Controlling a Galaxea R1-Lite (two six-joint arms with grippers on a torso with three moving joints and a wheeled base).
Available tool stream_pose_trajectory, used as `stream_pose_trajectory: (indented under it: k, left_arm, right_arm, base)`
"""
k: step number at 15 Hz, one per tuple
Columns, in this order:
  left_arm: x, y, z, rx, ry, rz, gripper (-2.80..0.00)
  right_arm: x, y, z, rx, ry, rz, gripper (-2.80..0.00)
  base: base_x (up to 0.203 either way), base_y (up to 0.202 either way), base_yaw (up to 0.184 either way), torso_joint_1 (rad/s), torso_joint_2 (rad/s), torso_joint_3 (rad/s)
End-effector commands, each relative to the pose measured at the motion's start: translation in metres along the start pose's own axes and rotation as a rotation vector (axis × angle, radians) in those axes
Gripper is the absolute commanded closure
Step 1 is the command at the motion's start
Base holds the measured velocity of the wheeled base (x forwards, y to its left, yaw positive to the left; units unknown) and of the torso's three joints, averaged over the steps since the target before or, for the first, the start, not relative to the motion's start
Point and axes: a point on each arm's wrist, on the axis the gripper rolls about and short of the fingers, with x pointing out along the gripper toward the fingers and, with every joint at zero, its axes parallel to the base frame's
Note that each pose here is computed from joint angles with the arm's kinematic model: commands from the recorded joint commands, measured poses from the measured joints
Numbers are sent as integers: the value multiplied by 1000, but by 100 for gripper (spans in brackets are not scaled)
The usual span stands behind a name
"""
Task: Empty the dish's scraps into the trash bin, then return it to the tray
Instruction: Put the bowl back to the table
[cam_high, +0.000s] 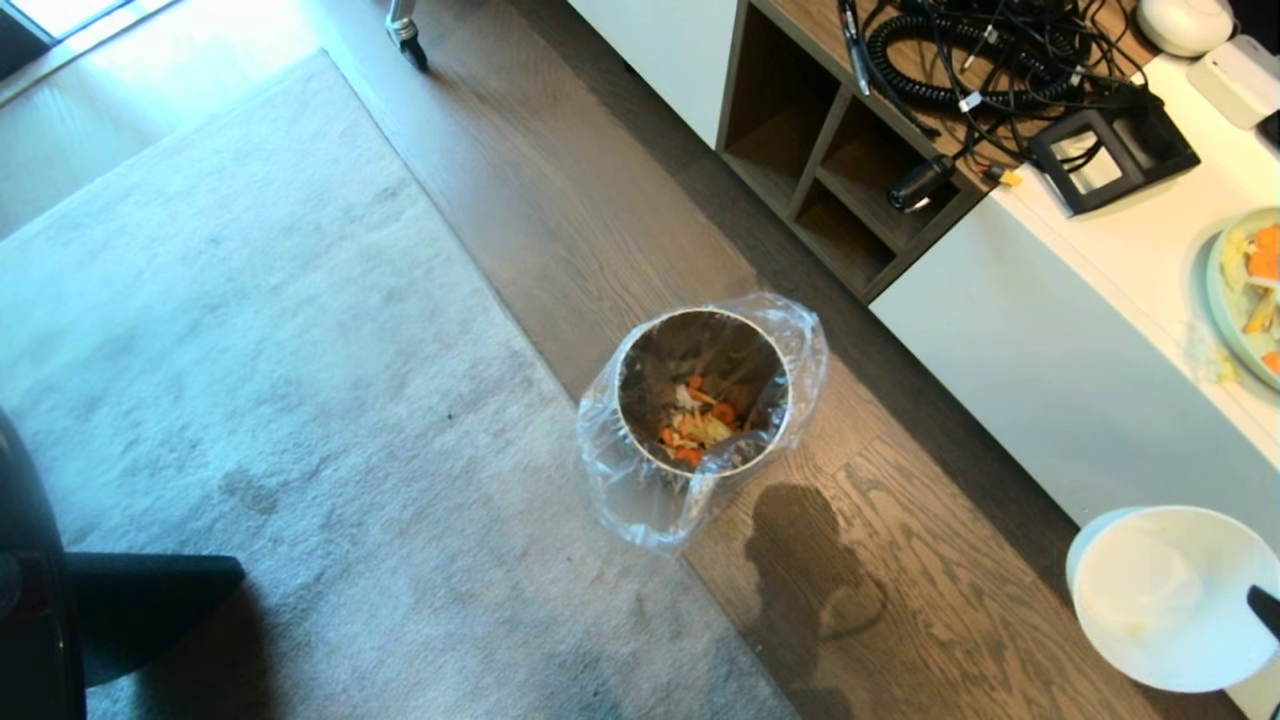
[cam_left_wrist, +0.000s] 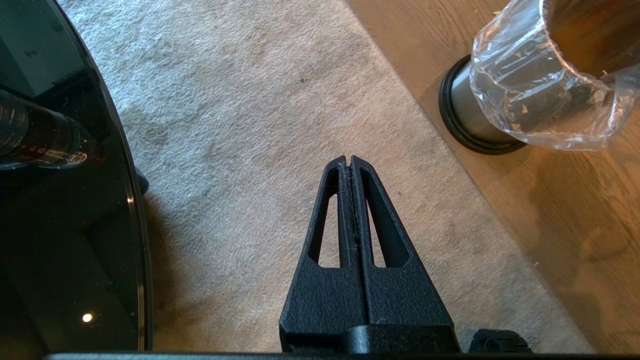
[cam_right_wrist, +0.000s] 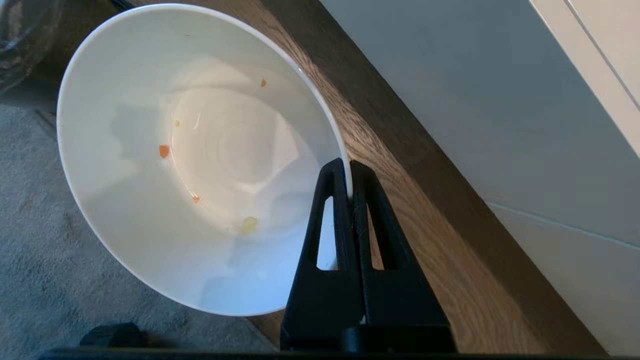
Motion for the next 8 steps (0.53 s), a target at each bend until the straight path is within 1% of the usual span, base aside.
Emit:
stream_pose_trajectory:
  k: [1,5,7,8]
  left_arm:
    - [0,0,0,-1,-1,0,0]
    - [0,0,0,-1,-1,0,0]
    - [0,0,0,-1,-1,0,0]
    - [0,0,0,-1,-1,0,0]
  right_arm:
    - [-15,-6,-10,28,14,-64,0]
    - [-35,-8,-29,36,55,-73,0]
    - [-42,-8,-31,17,19,-37,0]
    - [-46,-8,-34,-9,-2,-24,0]
  base:
    - [0,0,0,0,0,0]
    - [0,0,0,0,0,0]
    - [0,0,0,0,0,0]
    - [0,0,0,0,0,0]
